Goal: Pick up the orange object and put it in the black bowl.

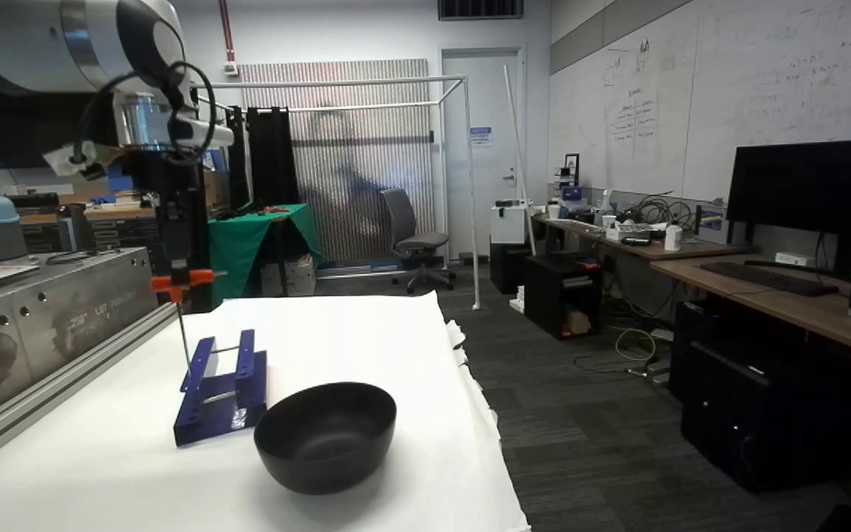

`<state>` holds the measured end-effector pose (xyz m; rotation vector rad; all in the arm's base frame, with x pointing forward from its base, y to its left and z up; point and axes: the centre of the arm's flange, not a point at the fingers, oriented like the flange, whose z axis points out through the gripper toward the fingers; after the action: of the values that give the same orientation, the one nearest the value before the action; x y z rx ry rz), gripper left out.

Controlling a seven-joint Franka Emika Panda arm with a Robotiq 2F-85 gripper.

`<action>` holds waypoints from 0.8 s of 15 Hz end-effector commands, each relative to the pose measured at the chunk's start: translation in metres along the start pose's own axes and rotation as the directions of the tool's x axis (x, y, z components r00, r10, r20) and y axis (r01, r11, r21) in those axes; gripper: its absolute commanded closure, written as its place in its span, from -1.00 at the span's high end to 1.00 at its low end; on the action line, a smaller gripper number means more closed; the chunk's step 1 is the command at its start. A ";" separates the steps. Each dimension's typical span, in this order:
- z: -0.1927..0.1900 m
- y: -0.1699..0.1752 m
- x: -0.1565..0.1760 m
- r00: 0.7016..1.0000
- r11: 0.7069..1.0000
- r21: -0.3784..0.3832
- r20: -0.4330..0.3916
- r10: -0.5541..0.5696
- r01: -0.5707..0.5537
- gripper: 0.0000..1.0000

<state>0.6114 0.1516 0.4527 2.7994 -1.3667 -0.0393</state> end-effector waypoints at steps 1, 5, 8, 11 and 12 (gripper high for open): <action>-0.041 0.032 -0.017 0.996 0.998 -0.044 -0.085 0.034 -0.038 -0.88; -0.017 0.039 -0.001 0.965 0.968 -0.198 -0.240 0.104 -0.153 -0.88; 0.026 0.035 0.016 0.947 0.922 -0.329 -0.306 0.102 -0.206 -0.88; 0.070 0.033 0.034 0.938 0.868 -0.437 -0.336 0.087 -0.237 -0.88; 0.082 0.033 0.039 0.939 0.858 -0.456 -0.333 0.084 -0.238 -0.87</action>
<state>0.5895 0.1024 0.3916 2.2649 -1.2849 0.0598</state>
